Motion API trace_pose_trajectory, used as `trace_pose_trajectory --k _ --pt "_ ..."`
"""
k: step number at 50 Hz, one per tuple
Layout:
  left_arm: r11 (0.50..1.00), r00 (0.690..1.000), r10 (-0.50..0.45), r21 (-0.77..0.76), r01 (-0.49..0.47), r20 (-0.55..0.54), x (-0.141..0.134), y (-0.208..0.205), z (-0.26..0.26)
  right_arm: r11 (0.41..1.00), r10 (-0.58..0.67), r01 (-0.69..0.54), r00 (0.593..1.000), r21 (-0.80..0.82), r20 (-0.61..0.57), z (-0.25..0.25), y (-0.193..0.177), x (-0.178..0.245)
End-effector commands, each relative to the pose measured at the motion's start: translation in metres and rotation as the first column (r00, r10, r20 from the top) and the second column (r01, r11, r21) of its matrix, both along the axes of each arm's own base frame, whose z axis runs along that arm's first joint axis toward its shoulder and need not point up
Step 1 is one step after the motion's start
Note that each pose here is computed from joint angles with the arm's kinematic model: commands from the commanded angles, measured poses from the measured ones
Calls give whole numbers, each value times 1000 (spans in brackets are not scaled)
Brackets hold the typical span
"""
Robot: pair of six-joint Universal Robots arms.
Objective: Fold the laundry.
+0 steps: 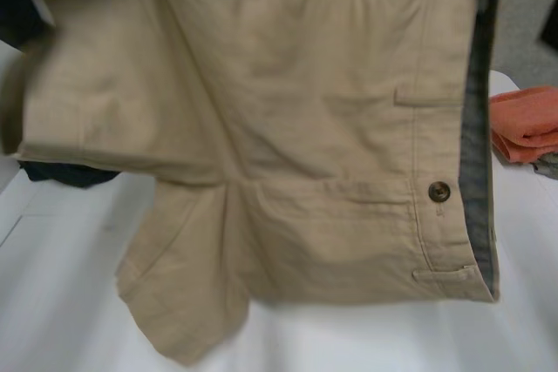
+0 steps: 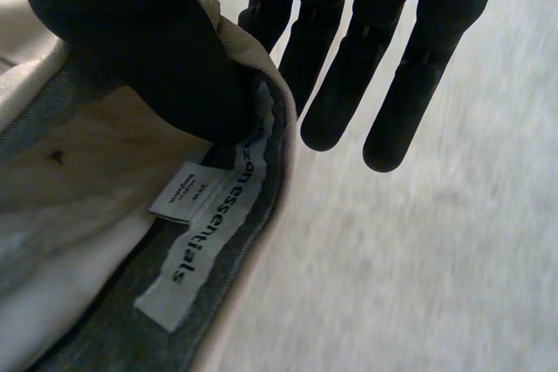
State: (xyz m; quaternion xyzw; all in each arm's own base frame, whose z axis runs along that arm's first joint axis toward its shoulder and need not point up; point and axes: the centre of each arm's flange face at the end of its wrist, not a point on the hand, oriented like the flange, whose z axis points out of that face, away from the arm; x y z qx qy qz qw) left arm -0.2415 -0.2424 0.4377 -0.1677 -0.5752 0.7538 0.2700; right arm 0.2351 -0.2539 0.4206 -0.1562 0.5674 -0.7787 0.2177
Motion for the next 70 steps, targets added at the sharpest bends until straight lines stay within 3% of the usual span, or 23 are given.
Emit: trace_pose_trajectory --k 1,7,12,15,23,29,33,37,44,45,46,48,49,51,54,62,70 --pt "989 985 -118 100 106 122 -59 -59 -84 988 -68 88 986 128 -152 -86 -63 33" --pt "991 980 -119 85 106 161 -89 -110 -140 976 -148 175 968 126 -202 -148 -105 54" --pt "999 993 39 14 -41 116 -94 -162 -167 952 -297 305 940 24 -168 -181 -142 62" --pt "998 995 59 -4 -59 82 -97 -171 -168 942 -336 330 932 -65 -139 -182 -154 70" --pt "999 997 -32 -38 35 70 -109 -140 -142 935 -353 331 904 -127 -242 -156 -148 69" --pt "999 995 29 -40 -25 100 -88 -112 -116 960 -279 269 897 -77 -342 -127 -129 53" --pt "994 980 110 -20 -108 169 -67 -80 -104 987 -151 156 886 -26 -438 -114 -106 40" --pt "988 957 128 50 -146 262 -47 -38 -103 999 -22 39 840 21 -542 -112 -81 27" --pt "938 904 -64 334 -89 422 -25 51 -142 974 182 -24 676 226 -714 -148 -39 -6" --pt "924 895 -94 373 -84 435 -23 59 -150 966 212 -29 653 256 -727 -155 -33 -8" --pt "888 873 -155 453 -82 461 -18 76 -166 950 272 -41 602 310 -751 -168 -21 -11" --pt "848 851 -209 523 -87 481 -14 90 -182 930 333 -59 552 362 -765 -183 -11 -15" --pt "804 830 -259 586 -98 494 -9 103 -198 918 370 -75 514 389 -774 -196 -4 -18" --pt "767 813 -295 632 -112 502 -4 114 -212 916 381 -85 495 393 -781 -206 -1 -22" --pt "732 802 -327 671 -119 499 -1 126 -236 920 378 -111 511 377 -772 -224 -2 -26" --pt "793 835 -238 596 -127 495 -7 115 -267 943 327 -132 548 307 -770 -267 -11 -33" --pt "785 813 -215 591 -186 541 -8 109 -283 943 325 -127 565 309 -758 -294 -18 -33"
